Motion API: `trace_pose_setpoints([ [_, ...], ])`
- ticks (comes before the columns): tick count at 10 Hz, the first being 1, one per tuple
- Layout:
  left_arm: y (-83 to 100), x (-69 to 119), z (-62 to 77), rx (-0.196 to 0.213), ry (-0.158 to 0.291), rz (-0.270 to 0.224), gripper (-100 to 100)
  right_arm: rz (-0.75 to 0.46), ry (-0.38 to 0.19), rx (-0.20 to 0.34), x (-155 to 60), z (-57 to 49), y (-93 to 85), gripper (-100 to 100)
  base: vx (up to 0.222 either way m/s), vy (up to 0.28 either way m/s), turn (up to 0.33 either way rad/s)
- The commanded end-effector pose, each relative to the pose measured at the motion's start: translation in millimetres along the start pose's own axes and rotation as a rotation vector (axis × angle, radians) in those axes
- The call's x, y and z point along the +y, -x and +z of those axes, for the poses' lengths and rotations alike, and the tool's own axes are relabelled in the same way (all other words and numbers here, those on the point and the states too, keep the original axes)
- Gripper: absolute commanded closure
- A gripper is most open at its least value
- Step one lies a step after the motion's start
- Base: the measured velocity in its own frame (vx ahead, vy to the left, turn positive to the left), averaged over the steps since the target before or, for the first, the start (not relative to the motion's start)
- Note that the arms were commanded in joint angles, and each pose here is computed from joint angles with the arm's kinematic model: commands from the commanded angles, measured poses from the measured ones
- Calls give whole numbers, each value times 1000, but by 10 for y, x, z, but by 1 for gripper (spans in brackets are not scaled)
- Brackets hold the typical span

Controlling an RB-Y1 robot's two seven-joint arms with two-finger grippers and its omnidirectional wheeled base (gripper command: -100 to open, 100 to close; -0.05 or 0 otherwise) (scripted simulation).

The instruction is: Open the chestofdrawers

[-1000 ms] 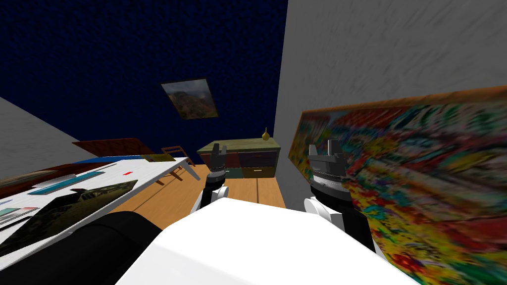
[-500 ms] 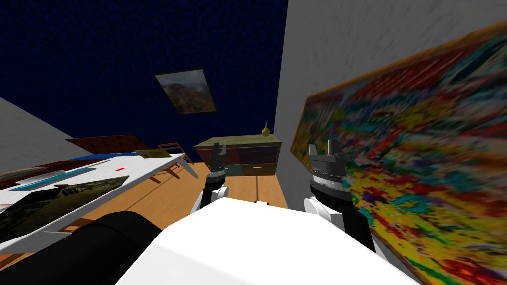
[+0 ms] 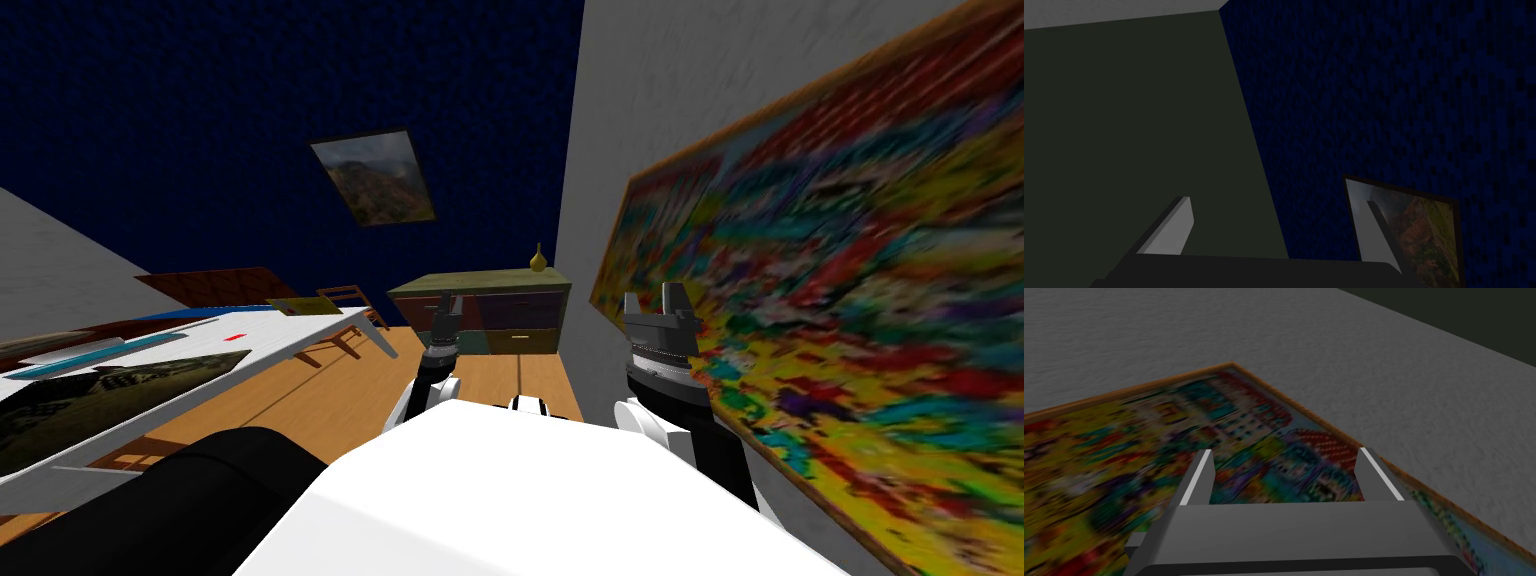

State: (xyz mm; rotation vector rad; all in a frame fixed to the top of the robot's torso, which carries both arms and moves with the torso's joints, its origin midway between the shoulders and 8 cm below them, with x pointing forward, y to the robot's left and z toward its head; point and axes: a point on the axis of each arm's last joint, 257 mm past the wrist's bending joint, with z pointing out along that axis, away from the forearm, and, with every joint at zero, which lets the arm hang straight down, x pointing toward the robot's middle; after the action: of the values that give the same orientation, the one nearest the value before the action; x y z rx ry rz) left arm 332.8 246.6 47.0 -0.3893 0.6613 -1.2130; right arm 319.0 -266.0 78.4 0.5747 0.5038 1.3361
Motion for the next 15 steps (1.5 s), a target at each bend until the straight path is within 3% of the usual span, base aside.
trace_pose_setpoints([
  [1,-114,260,-120,43,51,-3,-100,0,0,0,0,0,0,0,122,-36,41],
  [9,-392,1046,-512,104,223,-29,-100,0,0,0,0,0,0,0,108,-36,40],
  [15,-566,1486,-813,129,330,-51,-100,0,0,0,0,0,0,0,92,-30,34],
])
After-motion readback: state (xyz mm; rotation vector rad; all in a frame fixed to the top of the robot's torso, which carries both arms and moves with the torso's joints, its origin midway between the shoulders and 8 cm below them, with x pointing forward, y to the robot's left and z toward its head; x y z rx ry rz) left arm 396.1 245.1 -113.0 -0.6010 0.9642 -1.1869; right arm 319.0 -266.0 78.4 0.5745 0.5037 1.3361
